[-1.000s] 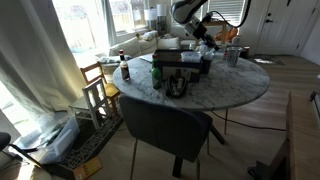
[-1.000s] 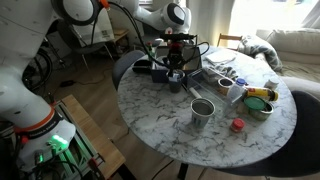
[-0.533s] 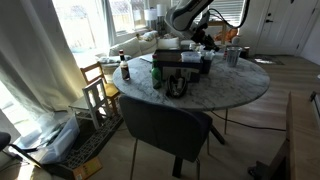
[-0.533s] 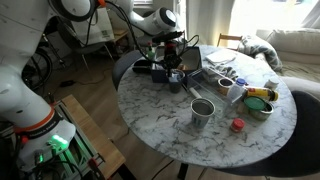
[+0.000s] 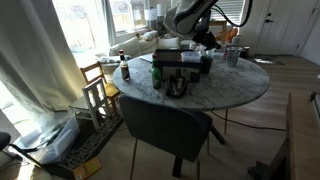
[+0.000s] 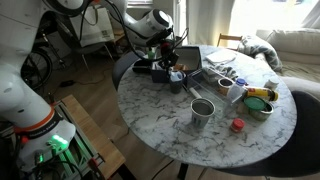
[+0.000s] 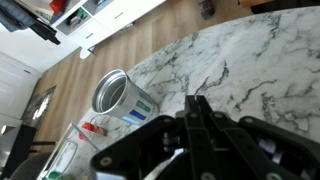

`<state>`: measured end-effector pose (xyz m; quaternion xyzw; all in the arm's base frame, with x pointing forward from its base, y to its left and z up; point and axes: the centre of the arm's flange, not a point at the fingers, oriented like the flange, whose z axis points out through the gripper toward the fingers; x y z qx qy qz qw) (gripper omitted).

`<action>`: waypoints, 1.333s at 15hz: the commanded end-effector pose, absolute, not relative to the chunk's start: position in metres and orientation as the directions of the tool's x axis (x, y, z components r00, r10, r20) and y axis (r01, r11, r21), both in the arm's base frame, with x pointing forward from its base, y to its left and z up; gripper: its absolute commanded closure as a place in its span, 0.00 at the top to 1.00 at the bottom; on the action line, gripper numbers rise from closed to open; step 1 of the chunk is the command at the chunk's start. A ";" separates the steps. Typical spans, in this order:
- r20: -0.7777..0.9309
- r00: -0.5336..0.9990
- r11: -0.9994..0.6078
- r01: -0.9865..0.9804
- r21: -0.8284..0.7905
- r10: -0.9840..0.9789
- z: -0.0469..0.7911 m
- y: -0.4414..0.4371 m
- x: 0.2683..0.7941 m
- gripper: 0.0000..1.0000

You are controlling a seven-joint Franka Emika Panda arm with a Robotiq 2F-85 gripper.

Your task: Use the clear measuring cup to scoop some contents from the silver cup on the left and place them in the silver cup on the right.

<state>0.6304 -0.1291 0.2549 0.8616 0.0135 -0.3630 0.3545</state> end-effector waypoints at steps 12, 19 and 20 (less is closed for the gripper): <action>-0.559 0.770 -0.720 0.197 0.665 -0.306 0.335 -0.163 0.563 0.01; -0.562 0.795 -0.867 0.097 0.489 -0.227 0.375 -0.261 0.515 0.01; -0.556 0.803 -0.886 0.080 0.456 -0.214 0.377 -0.274 0.508 0.01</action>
